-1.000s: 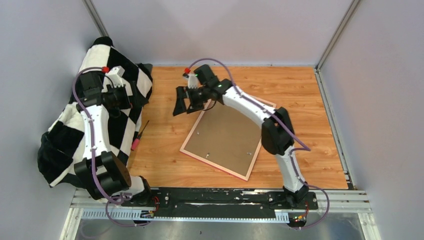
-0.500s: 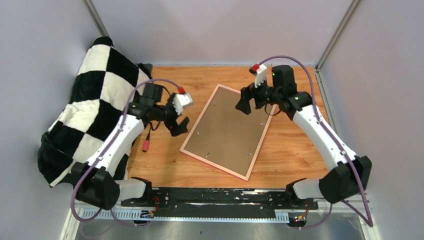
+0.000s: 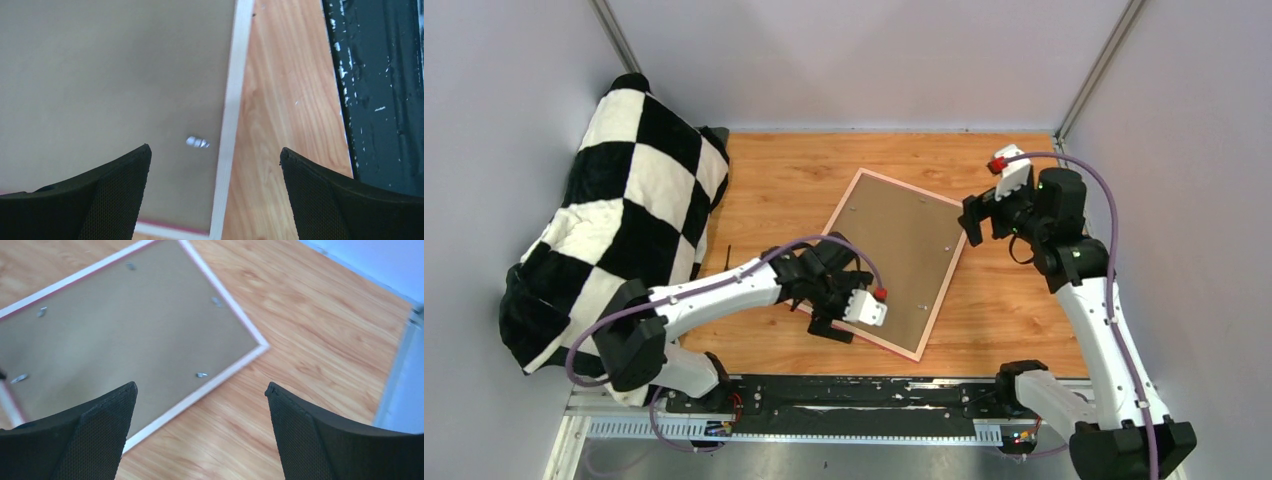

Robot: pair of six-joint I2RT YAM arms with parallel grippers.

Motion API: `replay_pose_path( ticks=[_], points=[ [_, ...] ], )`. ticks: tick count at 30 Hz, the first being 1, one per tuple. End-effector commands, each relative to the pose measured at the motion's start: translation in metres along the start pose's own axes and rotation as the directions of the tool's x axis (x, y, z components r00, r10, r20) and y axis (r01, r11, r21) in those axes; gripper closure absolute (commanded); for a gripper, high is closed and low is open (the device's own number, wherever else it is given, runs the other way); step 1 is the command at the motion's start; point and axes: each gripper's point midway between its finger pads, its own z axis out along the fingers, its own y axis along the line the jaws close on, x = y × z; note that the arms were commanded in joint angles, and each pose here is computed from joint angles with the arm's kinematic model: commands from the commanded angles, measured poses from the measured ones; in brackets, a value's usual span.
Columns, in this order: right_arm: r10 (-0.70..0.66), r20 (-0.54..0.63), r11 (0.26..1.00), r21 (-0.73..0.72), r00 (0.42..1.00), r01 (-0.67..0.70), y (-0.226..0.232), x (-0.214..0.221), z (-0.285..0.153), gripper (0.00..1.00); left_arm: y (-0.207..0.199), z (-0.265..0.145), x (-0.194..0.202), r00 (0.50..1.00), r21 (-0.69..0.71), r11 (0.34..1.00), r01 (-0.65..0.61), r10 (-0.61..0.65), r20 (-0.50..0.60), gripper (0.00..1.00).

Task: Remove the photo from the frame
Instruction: Turn over the photo frame at the center of the board.

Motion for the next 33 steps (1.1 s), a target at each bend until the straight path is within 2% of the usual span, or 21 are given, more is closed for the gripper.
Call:
replay_pose_path(
  ticks=[1, 5, 11, 20, 23, 27, 31, 33],
  points=[
    [0.057, -0.013, 0.985, 0.164, 0.998, -0.054, -0.044, 0.013, -0.018, 0.00, -0.007, 0.042, 0.010, 0.993, -0.002, 0.999, -0.050, 0.049, -0.108, 0.00],
    [0.123, -0.006, 0.969, 0.219, 0.992, -0.118, -0.065, 0.021, -0.026, 0.00, -0.009, 0.069, 0.014, 0.989, -0.004, 1.000, -0.017, 0.017, -0.145, 0.02],
    [0.141, -0.004, 0.967, 0.217, 0.990, -0.137, -0.067, 0.024, -0.027, 0.00, -0.018, 0.081, 0.011, 0.990, 0.025, 1.000, -0.008, 0.011, -0.138, 0.14],
    [0.134, 0.009, 0.961, 0.242, 0.991, -0.132, -0.071, 0.020, -0.032, 0.00, -0.038, 0.093, 0.024, 0.988, 0.086, 0.996, 0.019, -0.005, -0.157, 0.40],
    [0.134, 0.012, 0.961, 0.243, 0.991, -0.133, -0.072, 0.019, -0.032, 0.00, -0.039, 0.094, 0.025, 0.986, 0.088, 0.996, 0.016, -0.001, -0.166, 0.53],
    [0.132, 0.018, 0.960, 0.248, 0.991, -0.133, -0.073, 0.017, -0.034, 0.00, -0.041, 0.098, 0.028, 0.979, 0.103, 0.994, 0.034, -0.012, -0.202, 0.63],
    [0.127, 0.026, 0.960, 0.248, 0.992, -0.130, -0.073, 0.014, -0.035, 0.00, -0.047, 0.099, 0.029, 0.976, 0.137, 0.990, 0.037, -0.006, -0.219, 0.64],
    [0.124, 0.027, 0.960, 0.251, 0.992, -0.127, -0.073, 0.013, -0.036, 0.00, -0.052, 0.098, 0.028, 0.976, 0.156, 0.987, 0.027, 0.008, -0.216, 0.57]
  ],
)
